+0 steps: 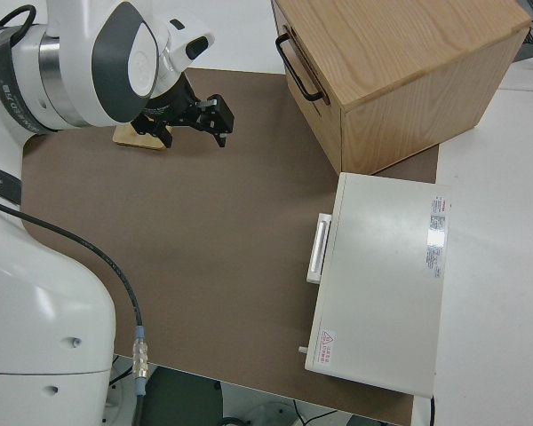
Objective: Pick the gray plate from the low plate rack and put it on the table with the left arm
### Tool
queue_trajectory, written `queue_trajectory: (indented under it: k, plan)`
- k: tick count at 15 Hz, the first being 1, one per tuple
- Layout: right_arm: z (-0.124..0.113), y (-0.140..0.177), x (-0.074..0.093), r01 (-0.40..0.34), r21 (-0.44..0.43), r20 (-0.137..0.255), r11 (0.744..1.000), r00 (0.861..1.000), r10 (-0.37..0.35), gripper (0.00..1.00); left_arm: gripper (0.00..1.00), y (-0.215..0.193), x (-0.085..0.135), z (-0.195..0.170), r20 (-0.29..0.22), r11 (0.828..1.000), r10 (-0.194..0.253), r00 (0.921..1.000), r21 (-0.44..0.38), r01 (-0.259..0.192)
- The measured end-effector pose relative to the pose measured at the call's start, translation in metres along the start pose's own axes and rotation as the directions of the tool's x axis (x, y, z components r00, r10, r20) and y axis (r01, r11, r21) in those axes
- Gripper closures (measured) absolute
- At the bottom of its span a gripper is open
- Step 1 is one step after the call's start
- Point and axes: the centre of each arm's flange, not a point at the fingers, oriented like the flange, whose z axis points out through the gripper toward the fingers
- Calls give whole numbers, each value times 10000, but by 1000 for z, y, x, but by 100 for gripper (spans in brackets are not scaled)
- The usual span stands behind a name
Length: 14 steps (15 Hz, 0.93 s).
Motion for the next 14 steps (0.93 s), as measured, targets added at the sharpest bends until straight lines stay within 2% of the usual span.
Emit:
queue_trajectory:
  k: [4, 7, 10, 12, 14]
  plan:
    - [0, 0, 0, 0, 0, 0, 10000, 10000, 0, 1, 1, 0, 2, 7, 103, 9999, 14, 9999, 139, -15]
    - [0, 0, 0, 0, 0, 0, 10000, 10000, 0, 1, 1, 1, 11, 40, 527, 9966, 88, 9986, 817, -131]
    - [0, 0, 0, 0, 0, 0, 10000, 10000, 0, 1, 1, -7, 19, 66, 913, 9929, -37, 9958, 1190, -73]
    - [0, 0, 0, 0, 0, 0, 10000, 10000, 0, 1, 1, -15, 21, 78, 1107, 9883, -120, 9938, 1523, -50]
    - [0, 0, 0, 0, 0, 0, 10000, 10000, 0, 1, 1, -28, 21, 93, 1344, 9751, -193, 9907, 2213, -110]
